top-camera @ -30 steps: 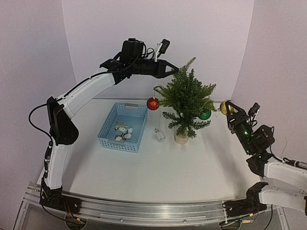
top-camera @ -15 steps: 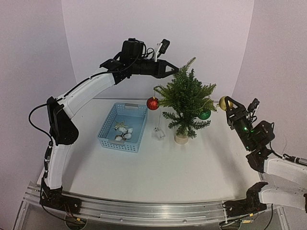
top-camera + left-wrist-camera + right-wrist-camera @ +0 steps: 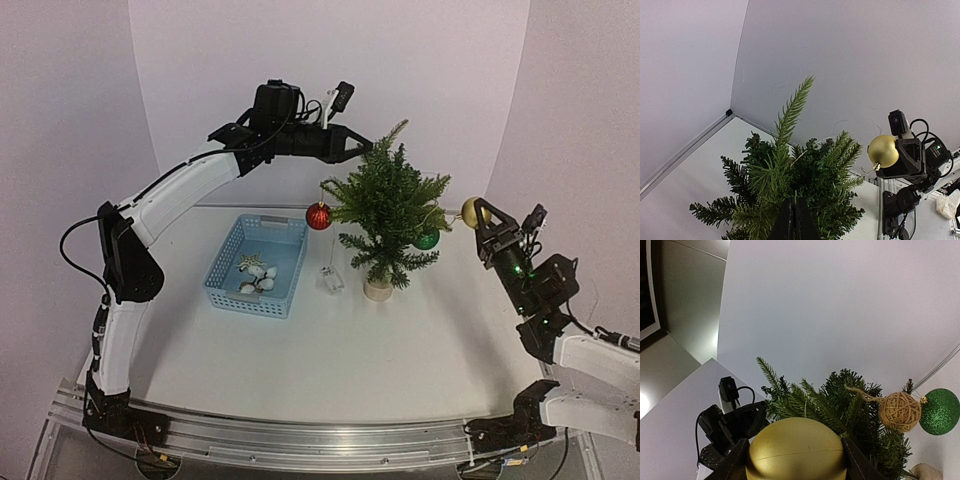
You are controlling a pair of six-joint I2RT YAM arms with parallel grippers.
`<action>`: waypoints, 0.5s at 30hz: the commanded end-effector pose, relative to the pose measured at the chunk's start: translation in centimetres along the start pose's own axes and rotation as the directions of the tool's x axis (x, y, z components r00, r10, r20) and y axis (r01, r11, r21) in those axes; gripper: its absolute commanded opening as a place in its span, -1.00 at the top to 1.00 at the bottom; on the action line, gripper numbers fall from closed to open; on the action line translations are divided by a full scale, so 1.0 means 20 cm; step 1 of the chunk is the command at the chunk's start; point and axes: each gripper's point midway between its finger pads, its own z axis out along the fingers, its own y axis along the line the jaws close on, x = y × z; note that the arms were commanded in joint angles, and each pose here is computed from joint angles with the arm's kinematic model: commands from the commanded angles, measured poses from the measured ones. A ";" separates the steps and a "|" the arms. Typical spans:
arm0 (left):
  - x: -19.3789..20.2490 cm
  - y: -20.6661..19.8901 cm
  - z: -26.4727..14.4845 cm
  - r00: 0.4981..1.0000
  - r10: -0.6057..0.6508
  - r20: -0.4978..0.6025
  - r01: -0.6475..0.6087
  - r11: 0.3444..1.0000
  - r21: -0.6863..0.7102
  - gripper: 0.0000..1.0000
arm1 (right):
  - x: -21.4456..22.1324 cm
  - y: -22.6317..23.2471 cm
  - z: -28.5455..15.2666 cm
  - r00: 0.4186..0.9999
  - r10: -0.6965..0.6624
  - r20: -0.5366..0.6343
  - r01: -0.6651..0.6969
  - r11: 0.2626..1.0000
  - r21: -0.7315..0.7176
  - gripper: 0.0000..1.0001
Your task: Decorate the small christmas tree
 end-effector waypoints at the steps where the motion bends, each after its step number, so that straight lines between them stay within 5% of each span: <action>1: 0.06 0.00 0.00 0.998 -0.029 -0.047 0.029 1.000 0.003 1.00 | 0.02 0.01 0.06 1.000 0.008 -0.023 -0.008 1.000 -0.007 1.00; 15: 0.07 0.00 0.00 0.998 -0.029 -0.049 0.029 1.000 0.003 1.00 | -0.01 -0.04 0.11 1.000 0.000 0.017 -0.001 0.999 0.038 1.00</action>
